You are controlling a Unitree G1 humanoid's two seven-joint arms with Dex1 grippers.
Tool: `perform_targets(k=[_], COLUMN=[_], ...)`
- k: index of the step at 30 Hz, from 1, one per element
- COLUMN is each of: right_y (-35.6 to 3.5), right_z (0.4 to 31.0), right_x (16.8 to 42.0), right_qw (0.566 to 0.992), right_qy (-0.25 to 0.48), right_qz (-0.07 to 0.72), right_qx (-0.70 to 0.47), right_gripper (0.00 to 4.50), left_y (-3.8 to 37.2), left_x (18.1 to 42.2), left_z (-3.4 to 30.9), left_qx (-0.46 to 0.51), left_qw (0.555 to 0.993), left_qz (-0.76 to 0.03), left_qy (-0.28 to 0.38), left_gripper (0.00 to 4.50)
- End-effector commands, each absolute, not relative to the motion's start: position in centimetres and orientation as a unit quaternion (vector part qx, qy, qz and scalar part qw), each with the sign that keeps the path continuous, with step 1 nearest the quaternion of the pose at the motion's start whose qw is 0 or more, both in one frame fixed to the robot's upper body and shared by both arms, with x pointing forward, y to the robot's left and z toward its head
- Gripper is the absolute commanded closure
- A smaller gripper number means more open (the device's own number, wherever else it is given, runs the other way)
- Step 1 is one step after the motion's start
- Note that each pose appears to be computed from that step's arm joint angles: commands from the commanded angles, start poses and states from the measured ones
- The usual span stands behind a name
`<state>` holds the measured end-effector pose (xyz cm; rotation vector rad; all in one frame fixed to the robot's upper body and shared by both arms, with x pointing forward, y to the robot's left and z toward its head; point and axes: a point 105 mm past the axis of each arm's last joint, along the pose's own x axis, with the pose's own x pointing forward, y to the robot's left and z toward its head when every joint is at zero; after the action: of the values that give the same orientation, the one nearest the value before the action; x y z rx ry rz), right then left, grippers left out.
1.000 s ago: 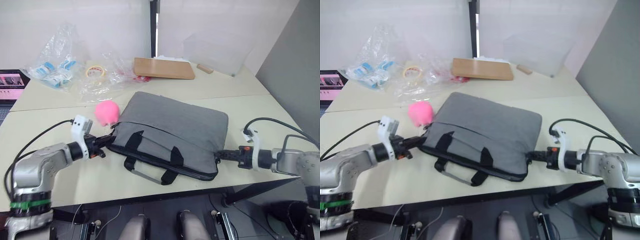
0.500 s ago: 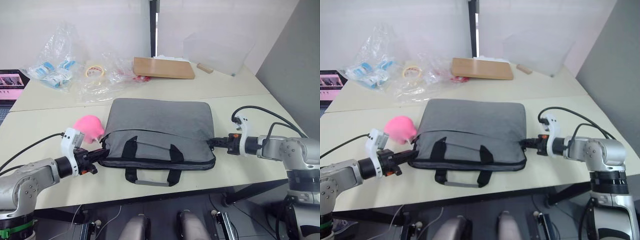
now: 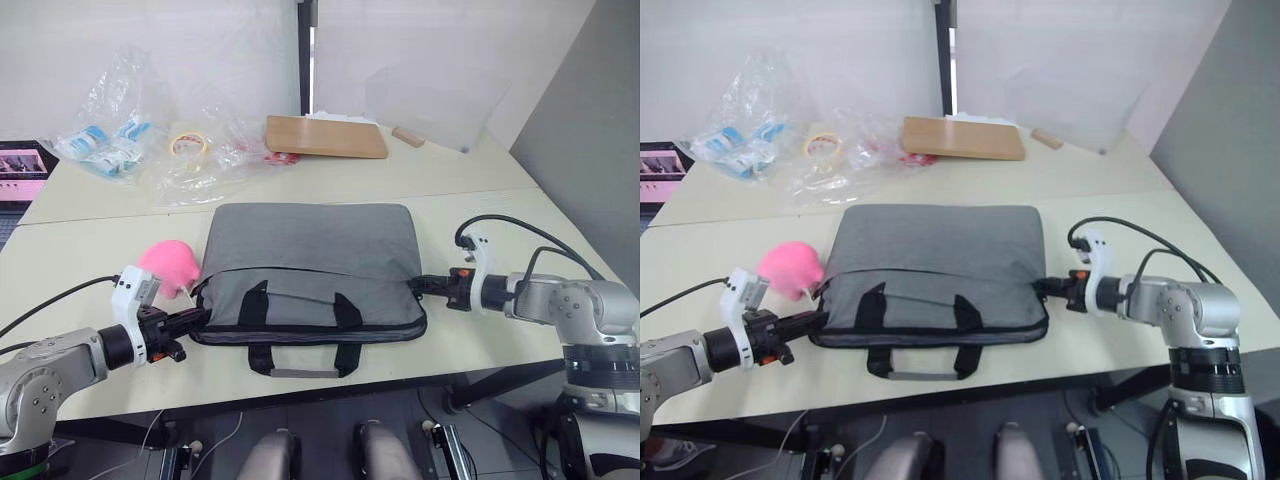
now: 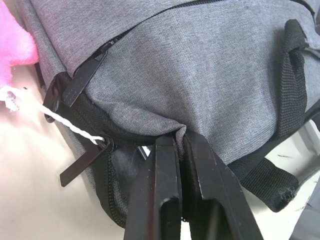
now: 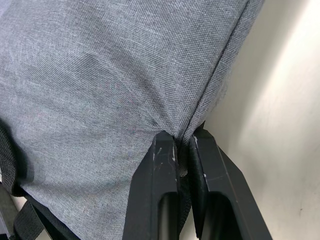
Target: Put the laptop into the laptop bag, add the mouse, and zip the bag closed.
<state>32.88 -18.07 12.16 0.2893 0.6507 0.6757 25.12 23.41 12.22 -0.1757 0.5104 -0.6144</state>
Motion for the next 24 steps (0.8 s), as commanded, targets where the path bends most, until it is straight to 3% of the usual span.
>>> perform_targets(k=[1,14,18,24], right_y=[-18.1,-17.9,-17.8,-17.1], right_z=[14.1,14.0,14.0,13.8], right_x=[33.5,33.2,33.1,32.5], right_qw=[0.895,0.895,0.893,0.884], right_qy=[0.27,0.263,0.266,0.275], right_qz=[0.325,0.329,0.331,0.346], right_qx=[0.142,0.145,0.15,0.151], right_gripper=[4.44,4.44,4.44,4.44], left_y=[23.3,23.8,22.8,23.4], left_x=[24.3,24.5,23.2,23.5], left_z=[12.7,12.2,12.7,12.8], left_qx=[-0.086,-0.079,-0.085,-0.079], left_qw=[0.913,0.921,0.903,0.907], left_qz=[-0.31,-0.293,-0.333,-0.324], left_qy=[0.251,0.245,0.256,0.257], left_gripper=[4.5,4.5,4.5,4.5])
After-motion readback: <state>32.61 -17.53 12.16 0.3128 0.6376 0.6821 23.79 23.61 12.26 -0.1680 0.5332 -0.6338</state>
